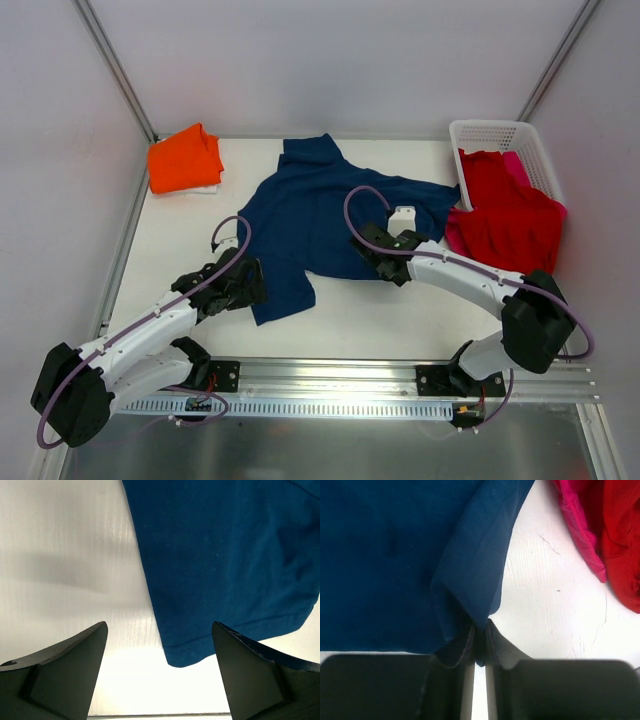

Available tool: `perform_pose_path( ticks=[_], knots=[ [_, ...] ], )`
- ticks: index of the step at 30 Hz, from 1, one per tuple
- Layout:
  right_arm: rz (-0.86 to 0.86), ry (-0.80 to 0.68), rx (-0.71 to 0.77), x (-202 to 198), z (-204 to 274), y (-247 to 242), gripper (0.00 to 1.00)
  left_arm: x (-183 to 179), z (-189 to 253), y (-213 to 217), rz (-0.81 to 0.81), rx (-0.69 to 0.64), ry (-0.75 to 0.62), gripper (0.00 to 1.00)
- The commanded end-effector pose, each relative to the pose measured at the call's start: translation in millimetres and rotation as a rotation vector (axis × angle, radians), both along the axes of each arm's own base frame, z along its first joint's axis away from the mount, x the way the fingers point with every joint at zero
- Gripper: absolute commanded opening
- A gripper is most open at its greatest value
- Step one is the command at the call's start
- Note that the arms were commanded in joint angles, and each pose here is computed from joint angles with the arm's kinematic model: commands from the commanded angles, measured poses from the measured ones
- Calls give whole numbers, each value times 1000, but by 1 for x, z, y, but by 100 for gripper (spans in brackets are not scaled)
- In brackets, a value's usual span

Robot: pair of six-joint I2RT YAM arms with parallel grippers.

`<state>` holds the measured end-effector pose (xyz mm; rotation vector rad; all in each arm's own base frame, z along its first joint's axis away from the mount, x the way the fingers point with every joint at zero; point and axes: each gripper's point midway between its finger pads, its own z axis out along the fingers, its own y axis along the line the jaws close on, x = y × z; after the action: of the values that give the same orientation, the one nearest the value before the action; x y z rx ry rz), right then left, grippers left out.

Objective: Fold and stack the t-shirts
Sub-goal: Flatten out the tshirt

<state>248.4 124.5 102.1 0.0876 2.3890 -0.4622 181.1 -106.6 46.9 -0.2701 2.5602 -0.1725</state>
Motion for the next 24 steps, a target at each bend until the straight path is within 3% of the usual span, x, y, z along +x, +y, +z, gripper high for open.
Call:
perform_pose_path(
  ticks=[1, 5, 7, 9, 13, 17, 20, 21, 24],
  knots=[
    [11, -13, -33, 7, 10, 2, 15, -1, 5, -2, -1, -10, -8, 87],
    [8, -15, -30, 9, 9, 2, 30, 2, 6, -1, -2, 0, -14, 87],
    [10, -14, -26, 11, 8, 3, 32, 1, 4, 1, 0, 11, -12, 87],
    [7, -9, -22, 11, 6, 3, 31, 1, 4, 1, 0, 13, -14, 87],
    [8, -3, -22, 13, 3, 4, 17, 2, 6, 2, 1, 15, -21, 87],
    [10, 10, -17, 14, 1, 5, 18, 3, 7, 1, -4, 10, -26, 87],
    [20, 29, 17, 10, -4, 10, 41, 3, 7, 1, -7, 9, -27, 87],
    [24, 31, 41, 9, -7, 14, 55, 2, 7, 1, -7, 11, -26, 87],
    [25, 51, 111, -3, -23, 16, 64, 2, 7, 1, -9, 13, -26, 87]
  ],
)
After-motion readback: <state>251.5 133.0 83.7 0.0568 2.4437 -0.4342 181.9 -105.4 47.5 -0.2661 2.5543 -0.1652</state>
